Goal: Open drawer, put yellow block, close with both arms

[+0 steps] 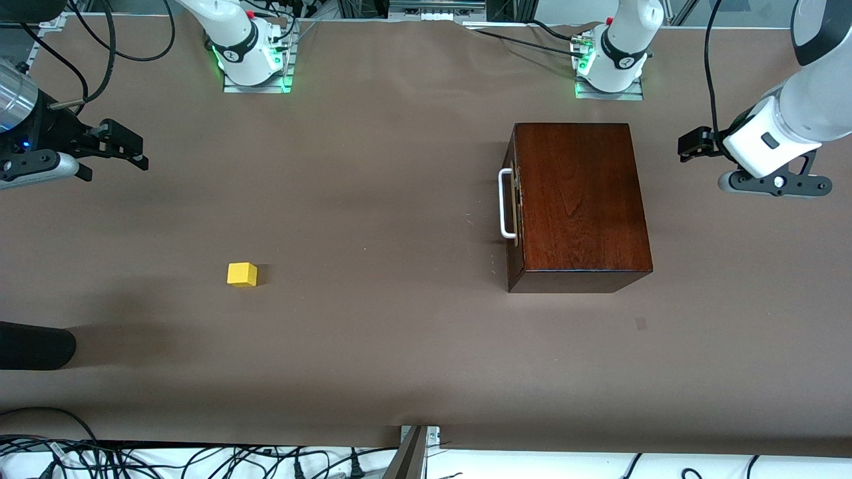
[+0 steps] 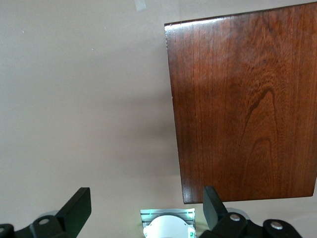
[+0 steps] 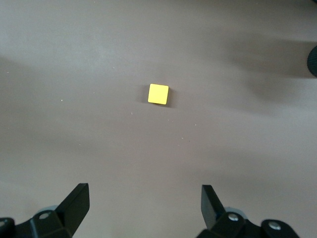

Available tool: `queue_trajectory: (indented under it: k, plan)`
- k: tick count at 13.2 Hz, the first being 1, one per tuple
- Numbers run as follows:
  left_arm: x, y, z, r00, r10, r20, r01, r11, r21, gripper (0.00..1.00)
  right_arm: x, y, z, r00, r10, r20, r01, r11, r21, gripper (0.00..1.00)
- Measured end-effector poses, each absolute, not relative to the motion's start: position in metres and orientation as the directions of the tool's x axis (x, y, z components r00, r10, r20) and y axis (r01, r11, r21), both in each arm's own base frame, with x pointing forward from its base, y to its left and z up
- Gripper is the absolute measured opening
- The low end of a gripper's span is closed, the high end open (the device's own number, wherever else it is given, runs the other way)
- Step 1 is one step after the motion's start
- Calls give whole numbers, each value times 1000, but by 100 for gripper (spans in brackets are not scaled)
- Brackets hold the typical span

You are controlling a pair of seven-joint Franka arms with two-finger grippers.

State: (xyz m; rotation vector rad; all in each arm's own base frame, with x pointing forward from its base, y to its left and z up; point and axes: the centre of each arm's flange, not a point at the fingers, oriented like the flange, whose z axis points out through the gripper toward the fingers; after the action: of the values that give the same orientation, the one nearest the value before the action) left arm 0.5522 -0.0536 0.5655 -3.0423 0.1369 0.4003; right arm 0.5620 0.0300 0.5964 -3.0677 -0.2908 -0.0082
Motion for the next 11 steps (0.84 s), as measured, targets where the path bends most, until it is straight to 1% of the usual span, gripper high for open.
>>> queue_trajectory:
  k: [2, 4, 6, 9, 11]
  plan:
    - [552, -56, 564, 960, -85, -266, -103, -993, -56, 100, 562, 29, 596, 983, 185, 10, 185, -981, -59, 100]
    - [549, -78, 563, 955, -123, -270, -141, -989, -49, 100, 563, 26, 595, 984, 180, 8, 180, -982, -58, 100]
    - [542, -135, 557, 948, -165, -273, -186, -981, -52, 100, 564, 25, 594, 984, 178, 6, 178, -982, -59, 100]
    - [534, -219, 541, 969, -112, -221, -131, -989, -74, 100, 564, 24, 593, 984, 177, 5, 177, -983, -59, 100]
    - [532, -269, 516, 977, -72, -199, -88, -993, -73, 100, 564, 23, 593, 984, 176, 5, 176, -983, -56, 100]
